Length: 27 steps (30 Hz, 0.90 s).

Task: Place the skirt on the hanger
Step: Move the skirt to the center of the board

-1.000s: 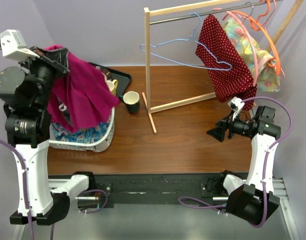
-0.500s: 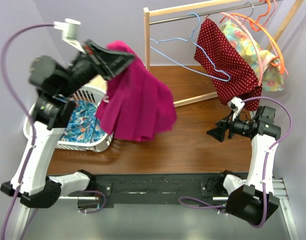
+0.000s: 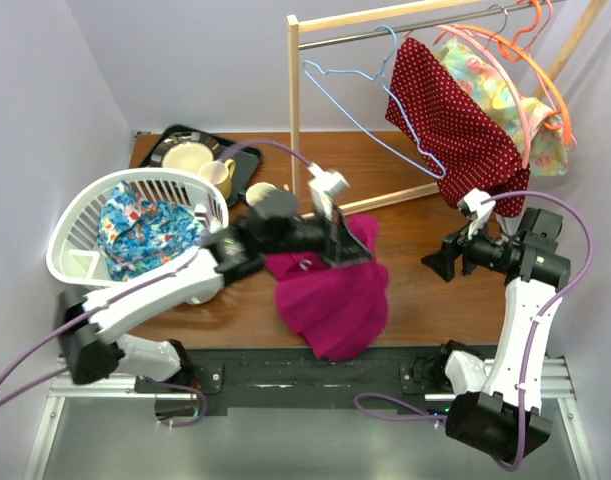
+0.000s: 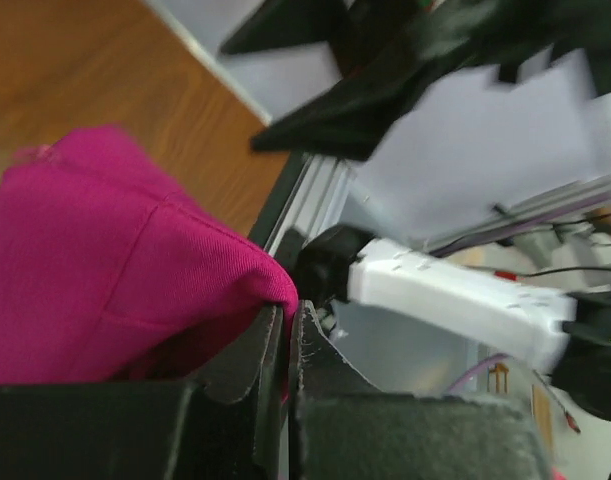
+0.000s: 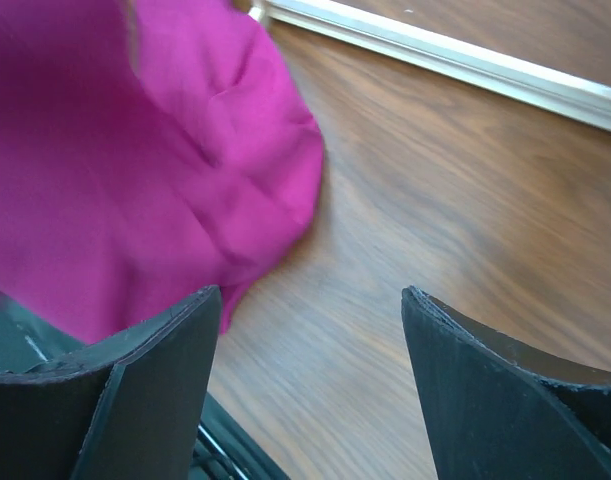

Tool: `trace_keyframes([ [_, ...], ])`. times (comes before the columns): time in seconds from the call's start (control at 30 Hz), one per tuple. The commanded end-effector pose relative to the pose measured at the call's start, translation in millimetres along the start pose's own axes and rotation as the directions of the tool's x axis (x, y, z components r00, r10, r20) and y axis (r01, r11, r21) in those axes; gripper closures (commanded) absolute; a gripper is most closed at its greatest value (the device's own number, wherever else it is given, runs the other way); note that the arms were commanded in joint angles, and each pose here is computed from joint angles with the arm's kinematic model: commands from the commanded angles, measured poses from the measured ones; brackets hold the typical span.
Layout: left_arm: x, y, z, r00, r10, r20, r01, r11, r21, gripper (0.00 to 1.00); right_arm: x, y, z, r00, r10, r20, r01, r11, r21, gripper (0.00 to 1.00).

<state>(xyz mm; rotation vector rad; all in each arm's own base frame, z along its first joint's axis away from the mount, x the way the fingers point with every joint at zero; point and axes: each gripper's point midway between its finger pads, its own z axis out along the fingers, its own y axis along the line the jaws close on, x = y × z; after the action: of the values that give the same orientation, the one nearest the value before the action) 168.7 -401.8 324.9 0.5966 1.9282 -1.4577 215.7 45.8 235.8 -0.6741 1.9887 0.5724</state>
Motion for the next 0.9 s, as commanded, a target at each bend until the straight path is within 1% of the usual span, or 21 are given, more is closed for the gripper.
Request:
trace_keyframes([
  [0.0, 19, 14, 53, 0.998, 0.013, 0.066, -0.013, 1.000, -0.006, 0.82, -9, 0, -19, 0.994, -0.078, -0.075, 0.081, 0.996, 0.037, 0.23],
  [0.03, 33, 26, 67, 1.000, 0.011, 0.028, -0.010, 1.000, -0.025, 0.65, -5, 9, -22, 0.994, -0.059, -0.095, 0.060, 0.998, 0.009, 0.23],
  [0.1, 38, 31, 76, 0.999, 0.038, 0.003, -0.038, 0.999, -0.027, 0.52, -8, 13, -25, 0.991, -0.090, -0.104, 0.089, 0.996, -0.014, 0.23],
  [0.13, 37, 33, 77, 0.998, 0.057, 0.004, -0.057, 0.998, -0.036, 0.43, -4, 19, -28, 0.990, -0.080, -0.119, 0.077, 0.997, -0.027, 0.23],
  [0.2, 35, 35, 70, 0.990, 0.141, -0.004, -0.141, 0.989, -0.048, 0.37, -1, 21, -29, 0.986, -0.097, -0.134, 0.091, 0.995, -0.051, 0.23],
  [0.23, 25, 30, 60, 0.983, 0.182, 0.022, -0.180, 0.982, -0.060, 0.32, 4, 29, -29, 0.986, -0.077, -0.148, 0.065, 0.994, -0.082, 0.23],
  [0.27, 29, 34, 52, 0.979, 0.204, 0.000, -0.203, 0.976, -0.084, 0.29, 7, 31, -28, 0.983, -0.098, -0.152, 0.082, 0.990, -0.112, 0.23],
  [0.33, 17, 31, 30, 0.959, 0.284, 0.025, -0.279, 0.953, -0.117, 0.24, 12, 40, -23, 0.985, -0.060, -0.162, 0.031, 0.984, -0.177, 0.23],
  [0.37, 29, 45, 21, 0.958, 0.286, -0.023, -0.286, 0.944, -0.167, 0.24, 16, 42, -21, 0.983, -0.058, -0.177, 0.022, 0.980, -0.198, 0.23],
  [0.43, 25, 66, 3, 0.949, 0.315, -0.024, -0.307, 0.904, -0.299, 0.22, 25, 44, -11, 0.976, -0.071, -0.205, 0.021, 0.972, -0.236, 0.22],
  [0.47, 40, 89, -7, 0.952, 0.298, -0.077, -0.305, 0.877, -0.370, 0.22, 26, 42, -6, 0.977, -0.053, -0.205, 0.005, 0.974, -0.225, 0.22],
  [0.5, 44, 101, -13, 0.957, 0.277, -0.087, -0.287, 0.860, -0.422, 0.22, 30, 32, 4, 0.977, -0.079, -0.200, 0.037, 0.977, -0.209, 0.22],
  [0.53, 56, 124, -25, 0.961, 0.251, -0.115, -0.275, 0.819, -0.504, 0.22, 30, 25, 8, 0.978, -0.075, -0.193, 0.040, 0.983, -0.181, 0.22],
  [0.57, 62, 133, -30, 0.967, 0.226, -0.118, -0.253, 0.806, -0.536, 0.23, 30, 20, 14, 0.981, -0.014, -0.195, -0.015, 0.989, -0.147, 0.22],
  [0.6, 68, 140, -33, 0.977, 0.186, -0.109, -0.215, 0.799, -0.562, 0.23, 29, 4, 24, 0.986, -0.032, -0.165, 0.013, 0.994, -0.111, 0.22],
  [0.63, 79, 155, -43, 0.979, 0.166, -0.116, -0.202, 0.766, -0.610, 0.23, 29, -4, 29, 0.988, -0.015, -0.155, 0.002, 0.996, -0.084, 0.21],
  [0.67, 82, 163, -48, 0.982, 0.151, -0.110, -0.186, 0.749, -0.636, 0.23, 29, -10, 35, 0.987, 0.067, -0.147, -0.076, 0.996, -0.051, 0.21],
  [0.7, 86, 168, -53, 0.988, 0.126, -0.090, -0.154, 0.736, -0.659, 0.24, 27, -24, 45, 0.992, 0.065, -0.110, -0.068, 0.997, -0.022, 0.21],
  [0.73, 91, 180, -63, 0.989, 0.121, -0.080, -0.142, 0.702, -0.698, 0.24, 26, -26, 50, 0.992, 0.089, -0.093, -0.092, 0.996, -0.023, 0.21],
  [0.77, 91, 188, -68, 0.992, 0.109, -0.065, -0.123, 0.688, -0.715, 0.25, 29, -29, 56, 0.984, 0.151, -0.095, -0.154, 0.988, -0.016, 0.21],
  [0.87, 100, 212, -79, 0.996, 0.067, -0.067, -0.094, 0.676, -0.731, 0.29, 37, -42, 70, 0.975, 0.193, -0.105, -0.191, 0.981, 0.037, 0.21],
])
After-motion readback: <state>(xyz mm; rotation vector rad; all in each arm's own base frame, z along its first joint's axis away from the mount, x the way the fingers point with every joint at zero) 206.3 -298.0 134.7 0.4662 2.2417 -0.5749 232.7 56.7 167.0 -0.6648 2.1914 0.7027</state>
